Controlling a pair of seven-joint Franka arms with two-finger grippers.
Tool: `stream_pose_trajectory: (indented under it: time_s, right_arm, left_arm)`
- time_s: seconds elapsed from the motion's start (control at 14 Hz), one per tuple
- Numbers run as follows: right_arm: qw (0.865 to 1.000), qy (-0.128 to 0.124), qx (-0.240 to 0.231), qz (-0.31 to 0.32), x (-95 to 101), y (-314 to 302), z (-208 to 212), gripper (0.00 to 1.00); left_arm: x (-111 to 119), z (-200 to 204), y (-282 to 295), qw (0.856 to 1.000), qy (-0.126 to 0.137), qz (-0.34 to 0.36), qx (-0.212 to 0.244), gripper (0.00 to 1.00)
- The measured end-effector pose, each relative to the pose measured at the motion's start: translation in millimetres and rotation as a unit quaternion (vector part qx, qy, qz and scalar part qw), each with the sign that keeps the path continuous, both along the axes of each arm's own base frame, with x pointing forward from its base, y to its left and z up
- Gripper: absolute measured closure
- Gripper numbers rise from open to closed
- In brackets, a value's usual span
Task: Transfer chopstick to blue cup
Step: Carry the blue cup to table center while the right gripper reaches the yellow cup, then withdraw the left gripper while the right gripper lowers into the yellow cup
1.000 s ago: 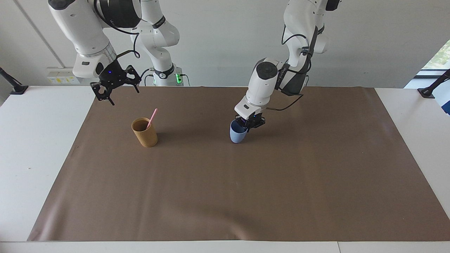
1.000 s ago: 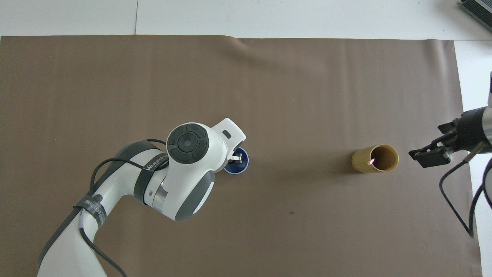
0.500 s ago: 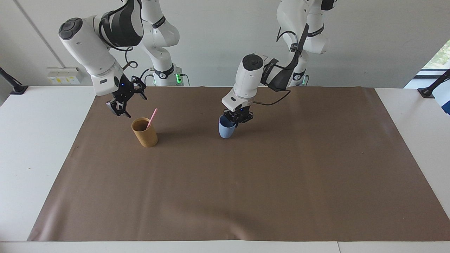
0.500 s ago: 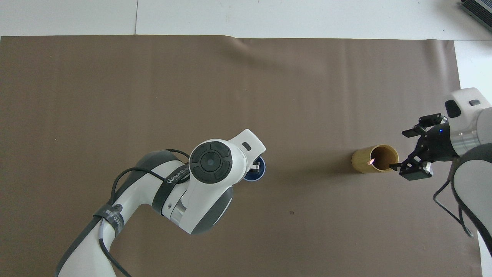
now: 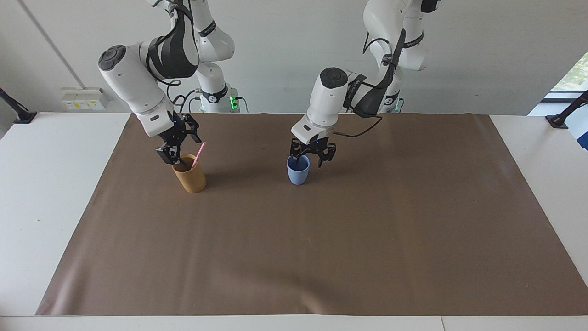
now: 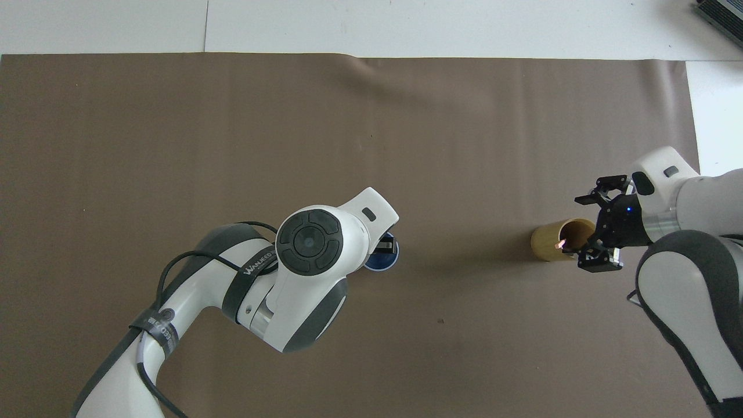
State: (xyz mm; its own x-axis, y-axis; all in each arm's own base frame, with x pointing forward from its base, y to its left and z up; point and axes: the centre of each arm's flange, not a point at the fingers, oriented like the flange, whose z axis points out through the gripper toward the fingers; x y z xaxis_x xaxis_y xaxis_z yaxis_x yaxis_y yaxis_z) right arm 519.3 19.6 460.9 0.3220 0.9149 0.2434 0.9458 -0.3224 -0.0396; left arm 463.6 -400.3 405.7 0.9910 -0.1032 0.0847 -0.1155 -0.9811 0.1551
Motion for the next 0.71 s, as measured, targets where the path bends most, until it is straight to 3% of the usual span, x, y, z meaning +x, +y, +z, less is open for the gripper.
stream_pose_trajectory:
  time_s: [0.07,0.43,0.71]
  right_arm:
    - [1.0,-0.001,0.001,0.006,-1.6,8.2,-2.4,0.0]
    - [1.0,0.007,0.002,0.011,-15.5,12.6,-9.2,0.03]
    - [1.0,0.014,0.004,0.011,-23.1,10.4,-10.5,0.5]
  left_arm:
    - [3.4,10.7,8.4,1.0,-0.003,0.0,-0.001,0.0]
    - [33.2,84.3,128.8,0.999,0.015,-0.023,0.024,0.0]
    - [55.9,118.4,248.8,0.998,0.021,-0.052,0.033,0.0]
